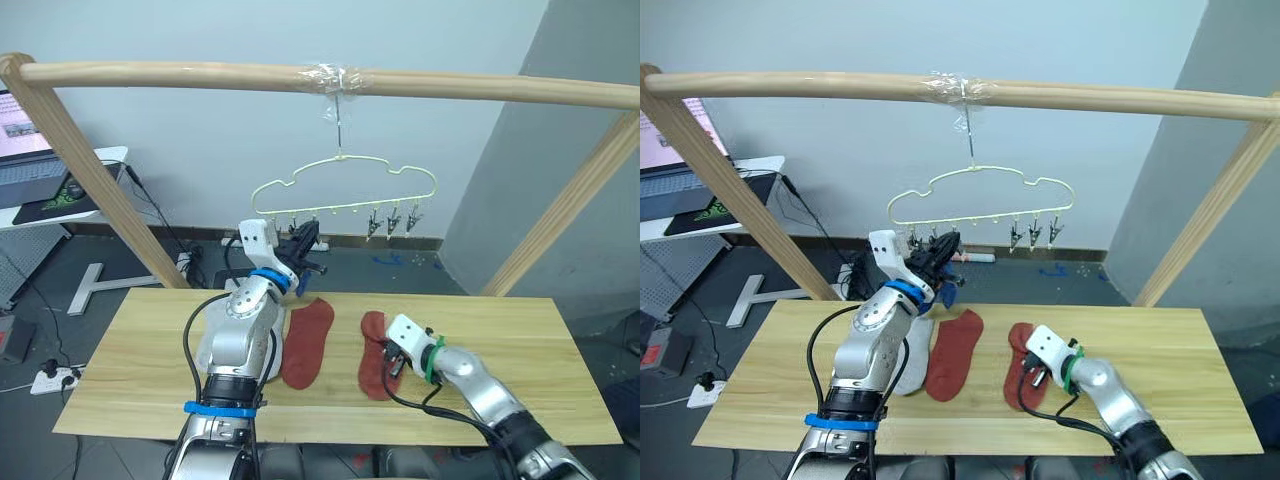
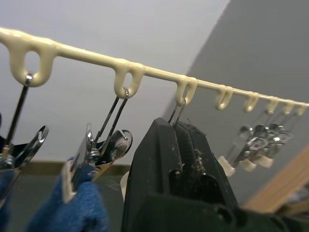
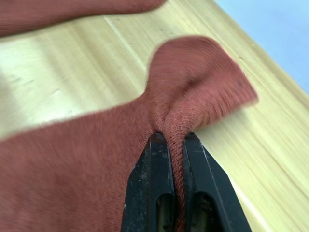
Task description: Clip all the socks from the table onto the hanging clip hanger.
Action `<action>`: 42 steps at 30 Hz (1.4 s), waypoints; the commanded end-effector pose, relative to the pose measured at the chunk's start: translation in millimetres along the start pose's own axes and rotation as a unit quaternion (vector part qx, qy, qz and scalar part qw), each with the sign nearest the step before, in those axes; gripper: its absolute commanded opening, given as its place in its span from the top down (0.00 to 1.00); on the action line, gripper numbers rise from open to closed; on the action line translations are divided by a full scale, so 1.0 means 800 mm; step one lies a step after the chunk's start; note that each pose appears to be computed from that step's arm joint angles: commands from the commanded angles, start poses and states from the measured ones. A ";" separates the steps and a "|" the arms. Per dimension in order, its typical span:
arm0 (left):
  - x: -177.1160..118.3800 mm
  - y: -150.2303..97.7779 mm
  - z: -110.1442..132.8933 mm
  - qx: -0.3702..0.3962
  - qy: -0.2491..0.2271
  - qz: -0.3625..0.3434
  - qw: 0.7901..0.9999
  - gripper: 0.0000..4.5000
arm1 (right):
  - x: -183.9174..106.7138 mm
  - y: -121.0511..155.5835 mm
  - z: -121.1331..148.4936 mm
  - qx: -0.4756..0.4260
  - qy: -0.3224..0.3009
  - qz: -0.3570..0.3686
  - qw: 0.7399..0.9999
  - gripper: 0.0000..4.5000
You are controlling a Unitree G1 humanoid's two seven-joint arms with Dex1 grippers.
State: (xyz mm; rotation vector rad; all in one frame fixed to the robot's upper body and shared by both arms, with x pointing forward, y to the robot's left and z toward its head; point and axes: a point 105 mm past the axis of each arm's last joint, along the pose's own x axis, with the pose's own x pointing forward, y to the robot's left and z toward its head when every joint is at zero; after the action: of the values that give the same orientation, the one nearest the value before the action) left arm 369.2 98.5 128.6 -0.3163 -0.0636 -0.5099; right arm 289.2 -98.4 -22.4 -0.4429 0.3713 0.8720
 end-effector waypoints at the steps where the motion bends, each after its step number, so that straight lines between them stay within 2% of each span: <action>1: -0.002 -0.001 0.006 -0.148 0.015 -0.025 0.989 1.00 | -0.021 -0.004 0.078 -0.041 -0.115 0.012 0.992 0.99; 3: -0.003 -0.003 0.009 -0.203 0.026 -0.039 0.978 1.00 | -0.028 -0.004 0.091 -0.066 -0.125 0.012 0.990 0.99; 9: -0.003 -0.009 0.019 -0.260 0.037 -0.062 0.963 1.00 | -0.036 -0.001 0.134 -0.049 -0.168 0.013 0.984 0.99; 13: -0.006 -0.024 0.014 -0.258 0.053 -0.087 0.961 1.00 | -0.031 -0.006 0.149 -0.011 -0.186 0.001 0.983 0.99; 25: -0.011 -0.024 0.015 -0.258 0.057 -0.089 0.960 1.00 | -0.030 -0.020 0.170 0.010 -0.208 -0.007 0.978 0.99; 41: -0.013 -0.031 0.023 -0.247 0.043 -0.099 0.963 1.00 | -0.013 -0.012 0.193 0.006 -0.225 0.010 0.974 0.99; 42: -0.014 -0.031 0.024 -0.247 0.040 -0.099 0.963 0.94 | -0.013 -0.012 0.193 0.008 -0.226 0.009 0.974 1.00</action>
State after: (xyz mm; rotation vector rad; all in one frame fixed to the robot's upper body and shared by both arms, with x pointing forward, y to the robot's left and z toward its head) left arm 351.6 90.9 138.6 -0.8007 0.1666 -0.6997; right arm 309.7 -33.3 103.9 -0.2159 0.0109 0.9609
